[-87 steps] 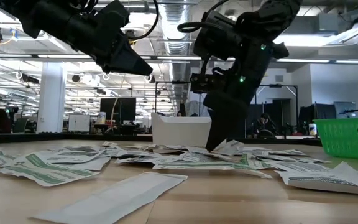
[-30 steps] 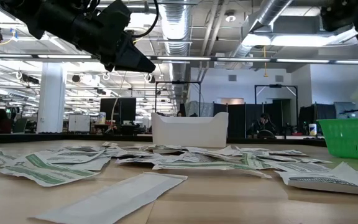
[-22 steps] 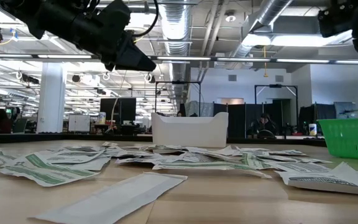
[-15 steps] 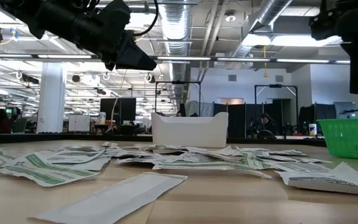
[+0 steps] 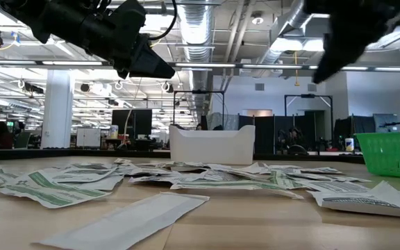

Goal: Pick & Place First Aid Supplies
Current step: Put the bandage pack into the green bin

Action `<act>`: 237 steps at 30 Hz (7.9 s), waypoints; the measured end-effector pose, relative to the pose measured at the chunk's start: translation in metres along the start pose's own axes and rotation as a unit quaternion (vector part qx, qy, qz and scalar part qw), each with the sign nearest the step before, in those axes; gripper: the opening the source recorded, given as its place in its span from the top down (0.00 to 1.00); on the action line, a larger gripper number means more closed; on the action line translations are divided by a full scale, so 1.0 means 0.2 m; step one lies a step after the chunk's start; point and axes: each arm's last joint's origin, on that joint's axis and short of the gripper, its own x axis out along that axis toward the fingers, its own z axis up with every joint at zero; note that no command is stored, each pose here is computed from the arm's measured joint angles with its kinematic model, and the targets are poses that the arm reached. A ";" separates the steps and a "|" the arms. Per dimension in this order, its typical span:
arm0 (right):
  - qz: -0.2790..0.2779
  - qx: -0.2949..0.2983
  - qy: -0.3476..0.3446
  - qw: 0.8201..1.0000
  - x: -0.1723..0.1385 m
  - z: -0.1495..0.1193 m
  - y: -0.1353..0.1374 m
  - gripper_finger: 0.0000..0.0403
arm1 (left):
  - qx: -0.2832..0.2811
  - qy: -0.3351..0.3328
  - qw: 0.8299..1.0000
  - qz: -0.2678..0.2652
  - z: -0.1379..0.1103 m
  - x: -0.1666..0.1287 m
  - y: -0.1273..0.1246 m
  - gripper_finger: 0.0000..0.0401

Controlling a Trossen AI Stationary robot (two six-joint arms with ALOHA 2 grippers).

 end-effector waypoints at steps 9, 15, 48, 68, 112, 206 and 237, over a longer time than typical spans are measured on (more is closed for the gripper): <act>0.003 -0.006 0.046 0.999 0.16 0.08 -0.11 0.73 | -0.001 -0.001 1.000 0.000 0.00 0.00 0.00 0.79; -0.014 -0.035 0.068 0.997 0.38 0.10 -0.12 0.58 | -0.001 -0.002 1.000 0.000 0.00 0.00 0.00 0.79; -0.021 0.032 0.144 0.989 0.76 0.05 -0.21 0.91 | -0.001 -0.003 1.000 0.000 0.00 0.00 0.00 0.79; 0.030 -0.033 0.104 0.994 0.42 0.16 -0.04 0.93 | 0.008 -0.003 1.000 0.000 0.00 0.00 0.00 0.79; -0.031 0.006 0.209 0.977 0.61 0.09 -0.21 0.99 | 0.006 -0.007 1.000 -0.001 0.01 0.00 0.00 0.79; 0.016 0.077 0.150 0.986 0.79 0.17 -0.38 0.77 | 0.004 -0.018 1.000 -0.012 0.02 0.00 -0.01 0.79; 0.014 0.067 0.168 0.983 0.70 0.17 -0.38 0.99 | 0.003 -0.019 1.000 -0.013 0.02 0.00 -0.01 0.79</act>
